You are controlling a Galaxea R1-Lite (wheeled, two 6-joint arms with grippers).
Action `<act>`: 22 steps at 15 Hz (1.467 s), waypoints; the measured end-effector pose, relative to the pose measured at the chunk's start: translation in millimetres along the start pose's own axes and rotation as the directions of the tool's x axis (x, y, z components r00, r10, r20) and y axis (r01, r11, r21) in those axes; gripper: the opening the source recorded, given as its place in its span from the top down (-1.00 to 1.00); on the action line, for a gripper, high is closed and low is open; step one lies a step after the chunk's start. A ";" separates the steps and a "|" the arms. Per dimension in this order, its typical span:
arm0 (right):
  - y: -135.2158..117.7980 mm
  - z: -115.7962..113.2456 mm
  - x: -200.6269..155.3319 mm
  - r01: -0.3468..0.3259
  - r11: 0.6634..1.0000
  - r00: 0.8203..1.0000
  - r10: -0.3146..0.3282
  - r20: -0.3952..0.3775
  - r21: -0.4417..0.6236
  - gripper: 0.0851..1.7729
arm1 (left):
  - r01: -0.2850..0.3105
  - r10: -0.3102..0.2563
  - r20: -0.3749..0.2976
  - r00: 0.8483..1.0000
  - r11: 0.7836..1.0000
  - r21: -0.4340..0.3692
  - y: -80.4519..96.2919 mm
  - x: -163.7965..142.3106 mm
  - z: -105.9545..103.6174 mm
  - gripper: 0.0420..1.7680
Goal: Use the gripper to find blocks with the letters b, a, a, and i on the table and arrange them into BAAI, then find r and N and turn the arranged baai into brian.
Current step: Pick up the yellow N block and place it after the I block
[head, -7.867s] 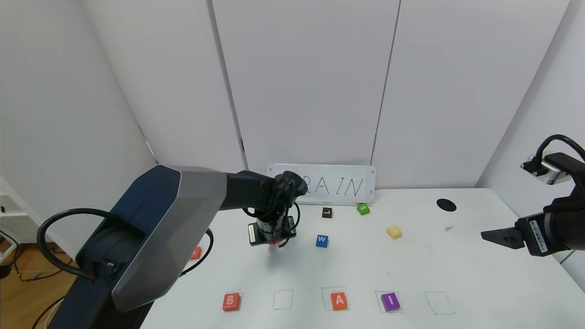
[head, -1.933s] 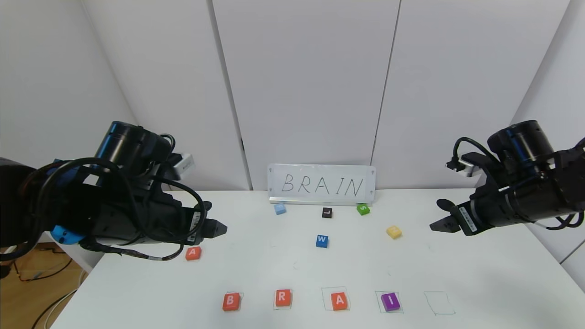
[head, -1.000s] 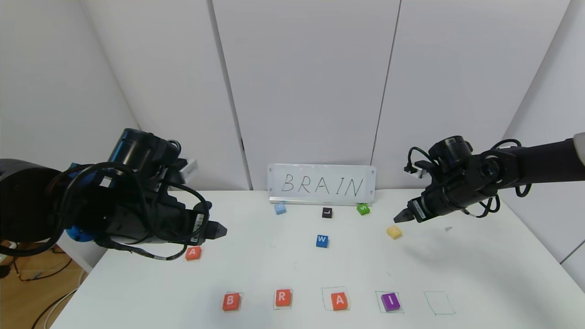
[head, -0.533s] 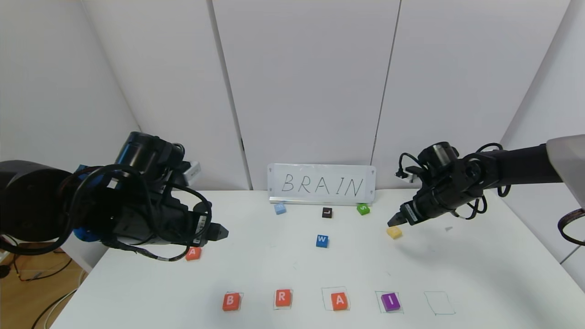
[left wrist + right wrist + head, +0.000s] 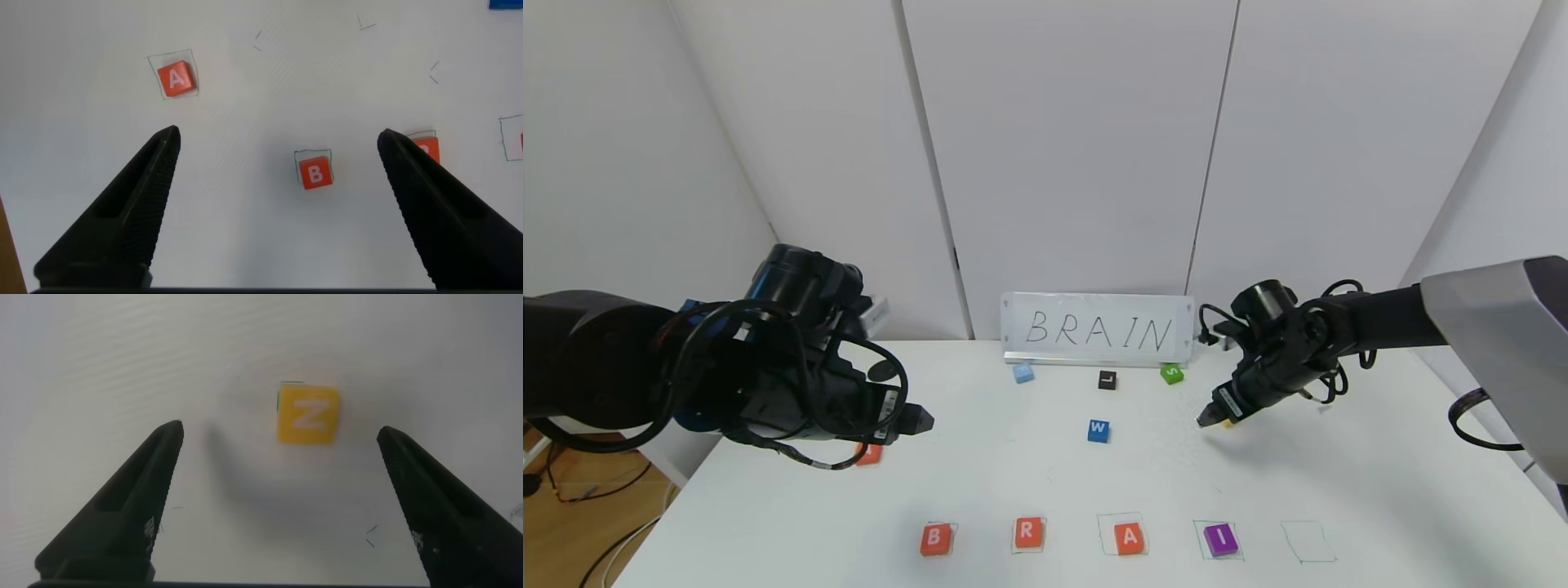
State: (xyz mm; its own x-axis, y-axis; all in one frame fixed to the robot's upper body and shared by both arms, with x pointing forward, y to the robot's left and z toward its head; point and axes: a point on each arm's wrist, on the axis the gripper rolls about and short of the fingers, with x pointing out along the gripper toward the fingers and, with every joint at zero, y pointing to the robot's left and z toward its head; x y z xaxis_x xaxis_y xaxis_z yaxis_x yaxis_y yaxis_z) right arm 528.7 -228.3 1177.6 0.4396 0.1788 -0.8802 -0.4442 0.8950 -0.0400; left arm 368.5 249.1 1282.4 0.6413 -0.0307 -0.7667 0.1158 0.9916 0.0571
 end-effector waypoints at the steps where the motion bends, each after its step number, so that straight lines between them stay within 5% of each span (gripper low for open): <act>1: 1.7 -0.2 3.5 0.002 1.000 1.000 -0.002 -0.005 -0.004 -0.93 | 0.000 0.000 -0.001 1.000 1.000 0.001 -0.1 0.3 -0.1 -0.94; 19: -14.6 1.1 25.2 0.022 0.999 1.000 -0.021 -0.013 0.037 -0.93 | 0.002 -0.002 -0.024 1.000 1.000 0.013 -4.3 7.5 -2.1 -0.94; 22: -14.4 1.4 25.0 0.021 0.999 1.000 -0.020 -0.012 0.036 -0.34 | 0.005 -0.005 -0.003 1.000 1.000 0.012 -4.9 9.3 -0.5 -0.94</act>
State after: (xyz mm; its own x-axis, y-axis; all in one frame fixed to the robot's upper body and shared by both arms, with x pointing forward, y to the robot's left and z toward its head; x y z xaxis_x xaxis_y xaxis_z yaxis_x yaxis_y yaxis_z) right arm 547.1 -236.2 1156.8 0.4389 0.1555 -0.8850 -0.4064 0.9127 -0.0412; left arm 373.5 244.0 1274.7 0.6386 -0.0352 -0.7687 0.1277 0.9900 0.0607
